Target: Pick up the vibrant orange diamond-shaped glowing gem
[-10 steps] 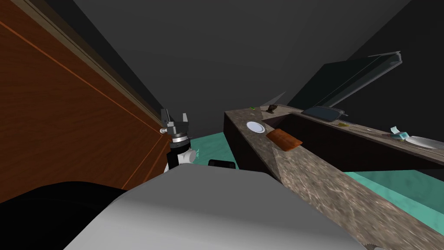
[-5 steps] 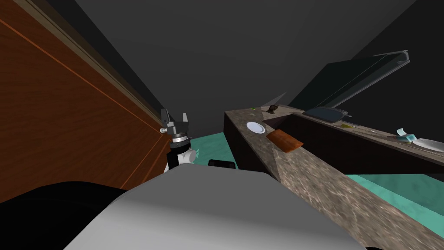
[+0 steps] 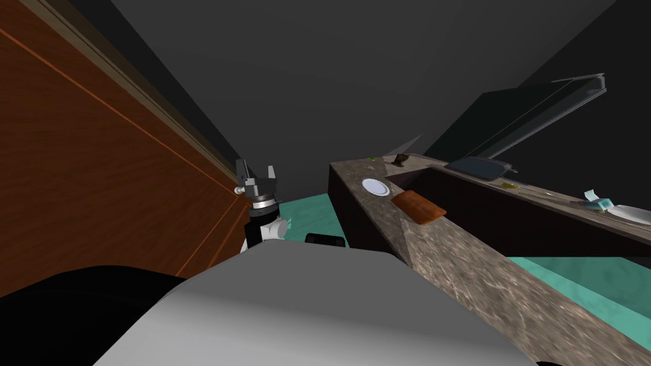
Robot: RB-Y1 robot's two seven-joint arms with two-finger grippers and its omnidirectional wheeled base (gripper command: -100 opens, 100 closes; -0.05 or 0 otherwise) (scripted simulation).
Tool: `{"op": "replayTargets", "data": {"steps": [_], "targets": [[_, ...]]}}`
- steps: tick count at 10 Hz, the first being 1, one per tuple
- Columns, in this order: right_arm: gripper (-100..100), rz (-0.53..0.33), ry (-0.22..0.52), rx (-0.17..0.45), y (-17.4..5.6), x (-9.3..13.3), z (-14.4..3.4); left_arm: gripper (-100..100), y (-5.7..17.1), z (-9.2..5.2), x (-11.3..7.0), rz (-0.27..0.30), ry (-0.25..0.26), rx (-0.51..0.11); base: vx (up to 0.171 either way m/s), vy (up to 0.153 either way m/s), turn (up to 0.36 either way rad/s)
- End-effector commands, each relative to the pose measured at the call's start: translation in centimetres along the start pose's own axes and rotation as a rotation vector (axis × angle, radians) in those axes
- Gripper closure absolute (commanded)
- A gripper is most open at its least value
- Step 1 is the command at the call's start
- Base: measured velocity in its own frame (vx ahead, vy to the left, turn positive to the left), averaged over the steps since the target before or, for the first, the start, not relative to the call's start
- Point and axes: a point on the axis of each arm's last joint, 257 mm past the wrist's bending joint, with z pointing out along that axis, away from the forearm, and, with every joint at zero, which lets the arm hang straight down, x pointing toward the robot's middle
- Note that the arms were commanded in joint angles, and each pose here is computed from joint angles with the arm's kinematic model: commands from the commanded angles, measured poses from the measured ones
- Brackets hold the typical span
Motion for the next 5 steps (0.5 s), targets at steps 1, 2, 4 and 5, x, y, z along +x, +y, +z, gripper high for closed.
{"op": "replayTargets", "data": {"steps": [1, 2, 4, 5], "targets": [[100, 0.002, -0.001, 0.001, -0.26, 0.38, -0.7, 0, 0.0, 0.0, 0.0, 0.0, 0.0, 0.0, -0.013, 0.028, -0.066], [100, 0.002, -0.001, 0.001, -0.26, 0.38, -0.7, 0, 0.0, 0.0, 0.0, 0.0, 0.0, 0.0, -0.019, 0.037, -0.047], [100, -0.001, -0.001, 0.001, -0.28, 0.35, -0.69, 0, 0.0, 0.0, 0.0, 0.0, 0.0, 0.0, -0.008, 0.014, -0.004], [0, 0.001, -0.001, 0.0, -0.24, 0.35, -0.7, 0, 0.0, 0.0, 0.0, 0.0, 0.0, 0.0, 0.0, 0.0, 0.0]]}}
